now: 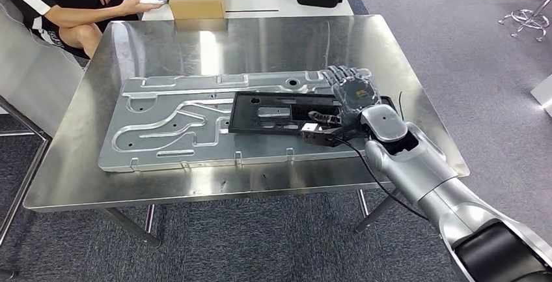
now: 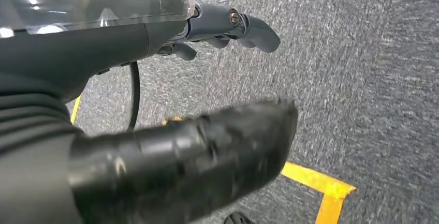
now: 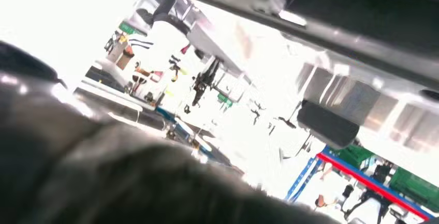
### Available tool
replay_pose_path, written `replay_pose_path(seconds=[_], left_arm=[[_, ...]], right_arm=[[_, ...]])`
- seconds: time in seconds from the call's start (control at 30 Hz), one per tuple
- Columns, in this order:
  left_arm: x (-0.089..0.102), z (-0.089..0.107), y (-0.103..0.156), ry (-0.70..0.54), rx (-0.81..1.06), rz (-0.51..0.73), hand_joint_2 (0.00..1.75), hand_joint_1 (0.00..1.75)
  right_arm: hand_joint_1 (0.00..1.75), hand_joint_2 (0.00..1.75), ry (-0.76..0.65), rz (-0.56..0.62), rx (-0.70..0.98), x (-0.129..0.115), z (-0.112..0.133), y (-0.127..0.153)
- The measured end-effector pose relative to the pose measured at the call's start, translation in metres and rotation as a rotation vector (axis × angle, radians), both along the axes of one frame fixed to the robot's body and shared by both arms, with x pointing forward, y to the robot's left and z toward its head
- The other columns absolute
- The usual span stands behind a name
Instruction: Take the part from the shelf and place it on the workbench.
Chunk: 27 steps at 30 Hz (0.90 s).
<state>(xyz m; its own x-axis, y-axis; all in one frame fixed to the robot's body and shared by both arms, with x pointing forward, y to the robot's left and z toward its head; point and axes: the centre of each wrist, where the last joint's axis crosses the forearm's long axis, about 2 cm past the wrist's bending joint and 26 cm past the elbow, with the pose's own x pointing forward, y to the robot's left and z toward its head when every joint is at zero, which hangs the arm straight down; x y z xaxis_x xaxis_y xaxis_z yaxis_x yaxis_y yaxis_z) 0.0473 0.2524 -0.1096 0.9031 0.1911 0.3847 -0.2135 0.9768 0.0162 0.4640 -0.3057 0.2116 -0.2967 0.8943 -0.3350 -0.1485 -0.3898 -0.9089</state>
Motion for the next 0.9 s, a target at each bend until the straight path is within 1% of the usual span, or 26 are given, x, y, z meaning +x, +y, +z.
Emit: replay_pose_path(seconds=[0.1, 0.17, 0.27, 0.33, 0.4, 0.47, 0.6, 0.8, 0.9], left_arm=[[0.0, 0.0, 0.0, 0.007, -0.008, 0.002, 0.0, 0.0], [-0.001, 0.0, -0.001, 0.012, -0.014, 0.005, 0.0, 0.0], [-0.001, 0.0, 0.0, 0.016, -0.019, 0.014, 0.0, 0.0], [-0.001, 0.0, 0.001, 0.019, -0.021, 0.021, 0.0, 0.0], [-0.001, 0.0, 0.002, 0.023, -0.022, 0.028, 0.0, 0.0], [-0.001, 0.0, 0.002, 0.025, -0.022, 0.031, 0.0, 0.0], [0.0, 0.0, 0.002, 0.023, -0.022, 0.032, 0.0, 0.0], [0.001, 0.0, 0.002, 0.021, -0.025, 0.037, 0.0, 0.0], [0.001, 0.0, 0.002, 0.026, -0.031, 0.047, 0.0, 0.0]], right_arm=[[0.0, 0.0, -0.011, -0.019, -0.031, 0.007, 0.019, -0.01], [0.0, 0.0, -0.022, -0.032, -0.05, 0.013, 0.038, -0.018], [0.0, 0.0, -0.052, -0.043, -0.066, 0.021, 0.073, -0.026], [0.0, 0.0, -0.072, -0.061, -0.076, 0.025, 0.1, -0.036], [0.0, 0.0, -0.105, -0.074, -0.082, 0.028, 0.132, -0.045], [0.0, 0.0, -0.139, -0.082, -0.086, 0.028, 0.154, -0.052], [0.0, 0.0, -0.19, -0.087, -0.091, 0.026, 0.175, -0.06], [0.0, 0.0, -0.218, -0.105, -0.1, 0.023, 0.187, -0.07], [0.0, 0.0, -0.206, -0.123, -0.11, 0.022, 0.194, -0.075]])
